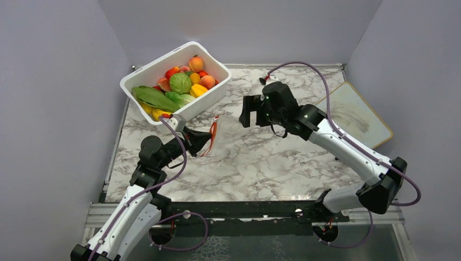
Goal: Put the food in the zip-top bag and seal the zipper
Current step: Open the zipper of the food storage bag.
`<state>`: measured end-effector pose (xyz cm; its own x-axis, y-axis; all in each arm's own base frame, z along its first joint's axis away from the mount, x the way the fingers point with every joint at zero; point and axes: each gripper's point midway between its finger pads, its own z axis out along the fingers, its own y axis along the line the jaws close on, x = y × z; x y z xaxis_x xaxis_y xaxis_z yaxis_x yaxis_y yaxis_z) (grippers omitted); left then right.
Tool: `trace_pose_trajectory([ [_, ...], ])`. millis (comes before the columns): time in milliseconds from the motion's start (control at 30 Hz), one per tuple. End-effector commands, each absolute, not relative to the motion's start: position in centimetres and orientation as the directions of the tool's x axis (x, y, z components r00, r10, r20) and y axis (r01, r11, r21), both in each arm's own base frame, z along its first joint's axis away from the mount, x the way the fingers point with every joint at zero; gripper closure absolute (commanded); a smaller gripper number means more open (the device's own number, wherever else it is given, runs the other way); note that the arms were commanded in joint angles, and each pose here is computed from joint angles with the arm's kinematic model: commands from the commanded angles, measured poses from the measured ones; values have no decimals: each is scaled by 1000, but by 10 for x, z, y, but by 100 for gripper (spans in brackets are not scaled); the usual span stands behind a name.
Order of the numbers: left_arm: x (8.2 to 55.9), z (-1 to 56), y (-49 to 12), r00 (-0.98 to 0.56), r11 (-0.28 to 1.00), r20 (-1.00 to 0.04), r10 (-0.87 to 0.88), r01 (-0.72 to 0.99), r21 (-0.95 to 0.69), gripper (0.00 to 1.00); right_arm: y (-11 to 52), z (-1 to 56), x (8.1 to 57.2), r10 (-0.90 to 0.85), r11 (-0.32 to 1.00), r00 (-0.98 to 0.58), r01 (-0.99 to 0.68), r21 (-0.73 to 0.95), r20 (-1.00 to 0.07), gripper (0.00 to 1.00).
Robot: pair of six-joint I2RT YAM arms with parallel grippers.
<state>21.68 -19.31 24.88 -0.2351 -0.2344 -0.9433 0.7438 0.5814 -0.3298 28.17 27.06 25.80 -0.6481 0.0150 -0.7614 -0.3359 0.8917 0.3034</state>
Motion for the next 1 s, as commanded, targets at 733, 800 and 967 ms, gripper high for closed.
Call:
trace_pose_trajectory([
  [733, 242, 234, -183, -422, 654, -827, -372, 513, -556, 100, 298, 314, 244, -10, 703, -606, -570, 425, -796, 35],
  [800, 243, 238, -184, -422, 649, -824, -379, 514, -561, 100, 314, 308, 235, -21, 622, -611, -628, 469, -791, 41],
  [967, 243, 243, -185, -432, 630, -804, -409, 504, -591, 100, 341, 276, 232, -50, 610, -602, -650, 453, -797, 45],
])
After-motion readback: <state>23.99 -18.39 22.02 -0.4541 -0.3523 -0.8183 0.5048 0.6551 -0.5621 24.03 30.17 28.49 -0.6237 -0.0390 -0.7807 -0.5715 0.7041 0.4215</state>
